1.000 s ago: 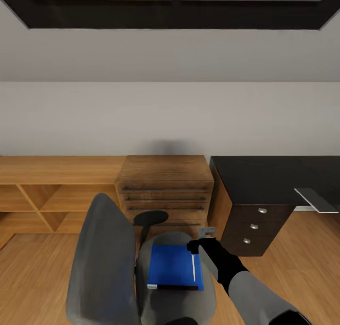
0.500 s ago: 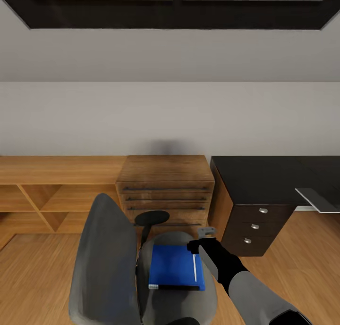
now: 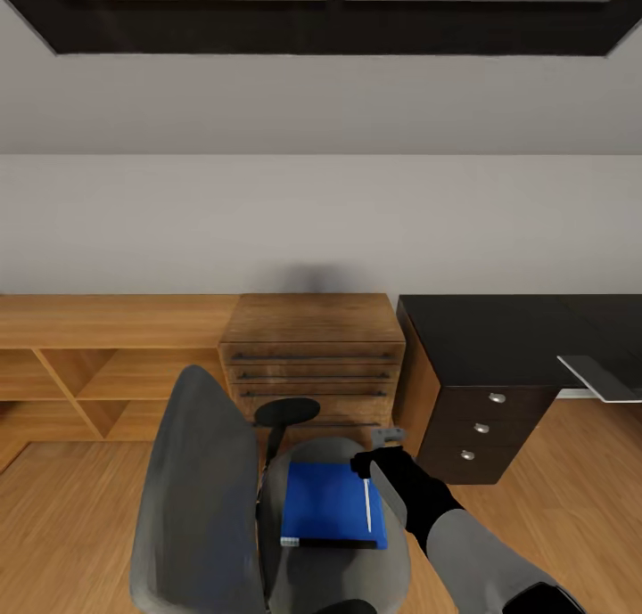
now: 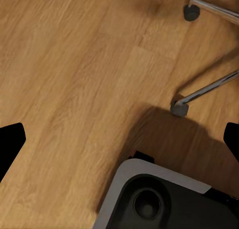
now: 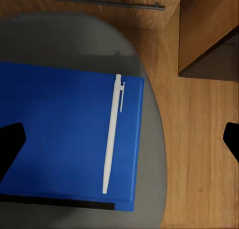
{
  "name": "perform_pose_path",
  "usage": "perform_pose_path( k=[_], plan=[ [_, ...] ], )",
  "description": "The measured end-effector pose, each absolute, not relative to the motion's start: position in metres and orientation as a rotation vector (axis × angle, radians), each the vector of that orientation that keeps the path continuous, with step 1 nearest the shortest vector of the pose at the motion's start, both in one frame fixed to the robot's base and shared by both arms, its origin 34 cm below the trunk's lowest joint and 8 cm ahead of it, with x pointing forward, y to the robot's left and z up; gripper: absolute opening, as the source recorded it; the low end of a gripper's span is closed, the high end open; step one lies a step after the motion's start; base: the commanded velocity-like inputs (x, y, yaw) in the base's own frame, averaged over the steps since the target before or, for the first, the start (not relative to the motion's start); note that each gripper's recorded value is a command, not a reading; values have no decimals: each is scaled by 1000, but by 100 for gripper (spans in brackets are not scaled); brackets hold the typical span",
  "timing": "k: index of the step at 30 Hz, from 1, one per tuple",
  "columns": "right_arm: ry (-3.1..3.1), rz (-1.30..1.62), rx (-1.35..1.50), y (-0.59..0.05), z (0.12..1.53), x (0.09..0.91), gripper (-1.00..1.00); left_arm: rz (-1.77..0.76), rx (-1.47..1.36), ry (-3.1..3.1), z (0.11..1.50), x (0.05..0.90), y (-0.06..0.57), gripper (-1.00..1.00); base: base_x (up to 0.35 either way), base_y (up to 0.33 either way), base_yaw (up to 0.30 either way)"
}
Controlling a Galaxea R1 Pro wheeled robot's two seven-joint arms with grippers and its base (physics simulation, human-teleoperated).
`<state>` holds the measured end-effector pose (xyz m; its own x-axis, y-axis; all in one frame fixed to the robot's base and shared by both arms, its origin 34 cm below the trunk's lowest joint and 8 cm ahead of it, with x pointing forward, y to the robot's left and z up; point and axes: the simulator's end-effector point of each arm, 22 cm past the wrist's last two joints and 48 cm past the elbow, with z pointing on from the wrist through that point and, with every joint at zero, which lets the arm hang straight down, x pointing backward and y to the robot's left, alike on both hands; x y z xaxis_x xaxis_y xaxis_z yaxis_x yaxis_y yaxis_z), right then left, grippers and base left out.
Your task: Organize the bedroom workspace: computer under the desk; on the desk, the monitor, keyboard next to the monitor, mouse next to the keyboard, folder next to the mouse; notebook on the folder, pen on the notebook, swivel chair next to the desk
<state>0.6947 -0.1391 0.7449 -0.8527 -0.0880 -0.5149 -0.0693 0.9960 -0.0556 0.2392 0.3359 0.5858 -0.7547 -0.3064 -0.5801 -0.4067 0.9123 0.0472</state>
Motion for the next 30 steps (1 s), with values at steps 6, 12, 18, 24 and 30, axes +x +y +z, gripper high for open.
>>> perform_pose_path(
  k=[6,12,18,24,30],
  plan=[
    [2621,-140,-114,-144,777,720,100,249,-507,2474,588,240,348,100,0,0,0],
    [2669,-128,-127,-136,789,724,100,288,-538,2460,590,238,366,100,0,0,0],
    [2715,-98,-120,-133,791,727,100,365,-648,2423,587,233,394,100,0,0,0],
    [2762,-64,-107,-129,782,722,100,437,-709,2387,586,230,429,100,0,0,0],
    [2790,-47,-96,-129,773,718,100,451,-739,2428,576,227,453,100,0,0,0]
  ],
)
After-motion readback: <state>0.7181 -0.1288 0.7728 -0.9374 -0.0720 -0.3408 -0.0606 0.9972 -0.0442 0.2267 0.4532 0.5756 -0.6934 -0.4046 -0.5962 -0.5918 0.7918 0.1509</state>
